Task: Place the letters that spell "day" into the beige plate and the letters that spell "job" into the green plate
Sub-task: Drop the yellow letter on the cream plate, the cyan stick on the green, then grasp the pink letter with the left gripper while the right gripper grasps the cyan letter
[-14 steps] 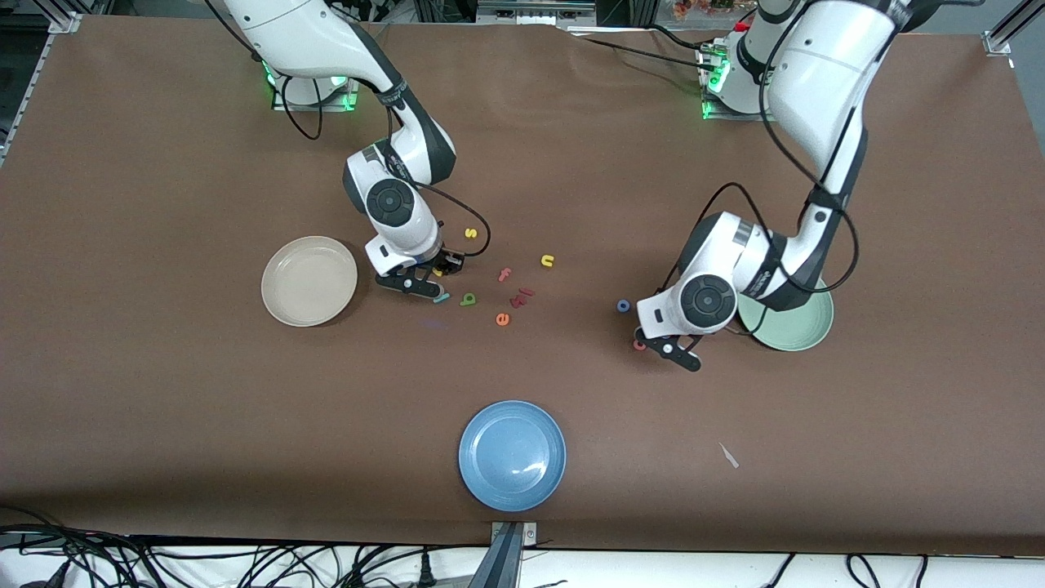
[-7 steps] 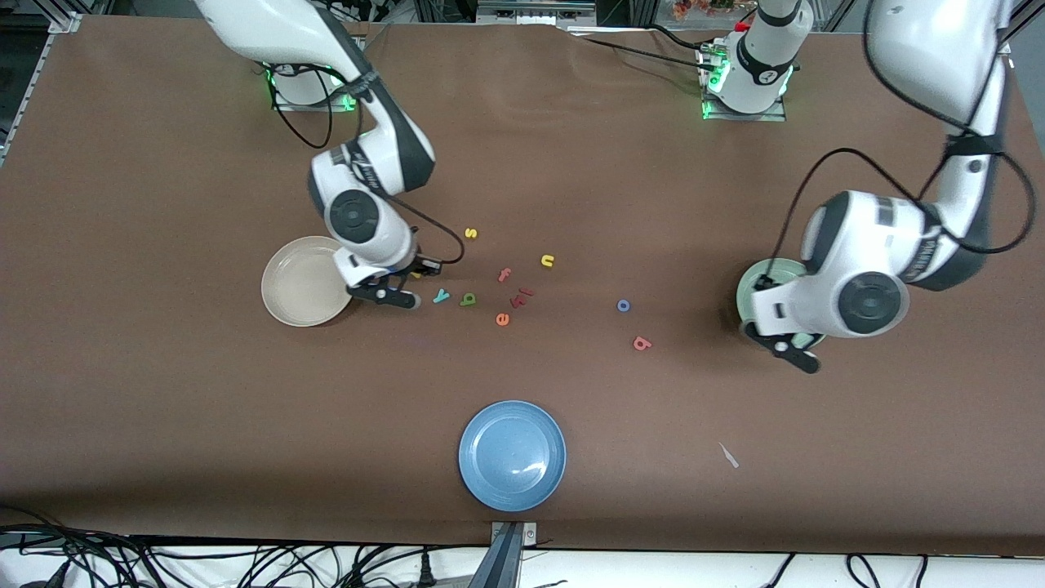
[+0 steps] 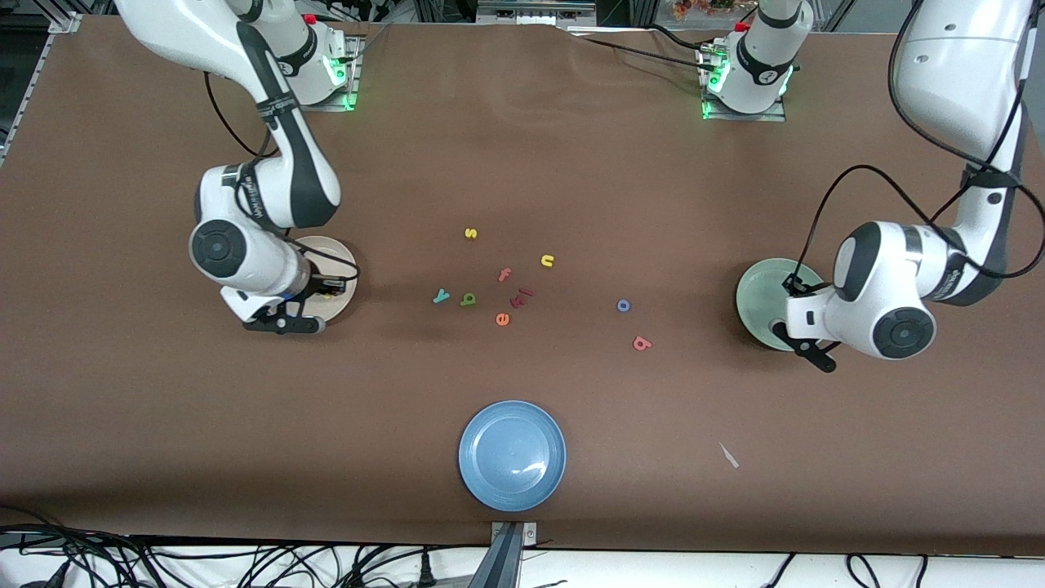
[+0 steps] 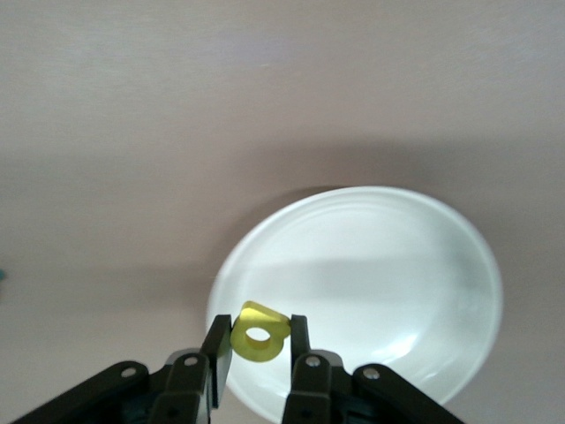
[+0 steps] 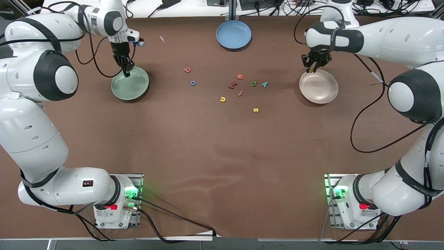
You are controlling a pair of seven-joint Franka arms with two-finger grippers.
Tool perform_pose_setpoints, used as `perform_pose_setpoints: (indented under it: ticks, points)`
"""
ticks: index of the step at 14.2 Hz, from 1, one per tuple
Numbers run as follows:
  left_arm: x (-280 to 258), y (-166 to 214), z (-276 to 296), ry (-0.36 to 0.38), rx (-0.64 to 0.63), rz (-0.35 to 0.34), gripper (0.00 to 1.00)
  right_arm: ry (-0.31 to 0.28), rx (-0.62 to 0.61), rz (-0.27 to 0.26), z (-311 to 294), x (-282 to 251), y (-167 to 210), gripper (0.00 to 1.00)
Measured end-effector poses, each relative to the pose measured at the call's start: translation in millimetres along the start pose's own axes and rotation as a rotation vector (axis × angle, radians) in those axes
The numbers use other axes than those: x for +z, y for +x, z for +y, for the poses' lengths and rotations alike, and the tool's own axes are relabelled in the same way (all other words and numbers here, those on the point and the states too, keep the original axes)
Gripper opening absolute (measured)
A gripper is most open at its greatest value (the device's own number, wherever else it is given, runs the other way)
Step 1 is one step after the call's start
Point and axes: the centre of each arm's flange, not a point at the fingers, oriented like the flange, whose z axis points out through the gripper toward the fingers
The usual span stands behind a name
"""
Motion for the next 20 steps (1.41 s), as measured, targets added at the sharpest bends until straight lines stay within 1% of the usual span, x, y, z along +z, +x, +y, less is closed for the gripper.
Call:
perform_pose_setpoints:
  ticks: [2,3,4,5,8,10,11,12,13,15,16,17,18,20]
  points:
    - [21.9,13.3,-1.9,0.016,0.01,0.041,0.1,-0.006,-0.016,-0.005,15.2,2.1,-0.1,0.3]
    - [33.0,17.0,-1.6,0.019,0.014,0.051,0.1,-0.009,-0.024,-0.011,22.6,4.3,-2.1,0.3]
    - [40.0,18.3,-0.7,0.017,0.017,0.051,0.17,-0.008,-0.029,-0.011,29.7,6.5,-5.7,0.3]
    - [41.0,18.2,-0.4,0.017,0.017,0.051,0.25,-0.004,-0.029,0.002,34.9,9.4,-10.8,0.3]
    - [31.7,17.9,1.1,0.026,0.018,0.062,0.54,0.008,-0.023,0.055,44.4,24.2,-32.5,0.3]
    - [12.5,20.0,13.7,0.031,0.025,0.061,0.72,0.012,-0.021,0.093,47.7,34.0,-43.2,0.31]
    - [-4.3,24.1,27.7,0.037,0.009,0.059,0.84,0.013,-0.02,0.103,48.3,37.3,-46.3,0.37]
    - [-22.9,30.3,46.1,0.048,-0.021,0.058,0.93,0.013,-0.021,0.108,47.9,37.7,-46.9,0.48]
    - [-39.9,38.7,66.7,0.065,-0.063,0.062,1.0,0.014,-0.024,0.111,46.5,35.9,-46.9,0.56]
    - [-66.9,55.9,100.2,0.098,-0.17,0.099,1.0,0.021,-0.035,0.106,39.8,24.6,-45.5,0.76]
    - [-76.8,62.8,111.8,0.106,-0.222,0.121,1.0,0.028,-0.039,0.098,34.7,15.5,-43.1,0.85]
    - [-84.6,68.9,120.0,0.106,-0.267,0.141,1.0,0.046,-0.032,0.098,28.8,5.8,-39.5,0.96]
    - [-89.3,75.4,124.9,0.097,-0.304,0.158,1.0,0.072,-0.018,0.105,22.0,-3.1,-35.7,1.0]
    - [-89.7,93.8,129.4,0.065,-0.358,0.196,1.0,0.131,0.022,0.126,0.7,-19.9,-29.0,1.0]
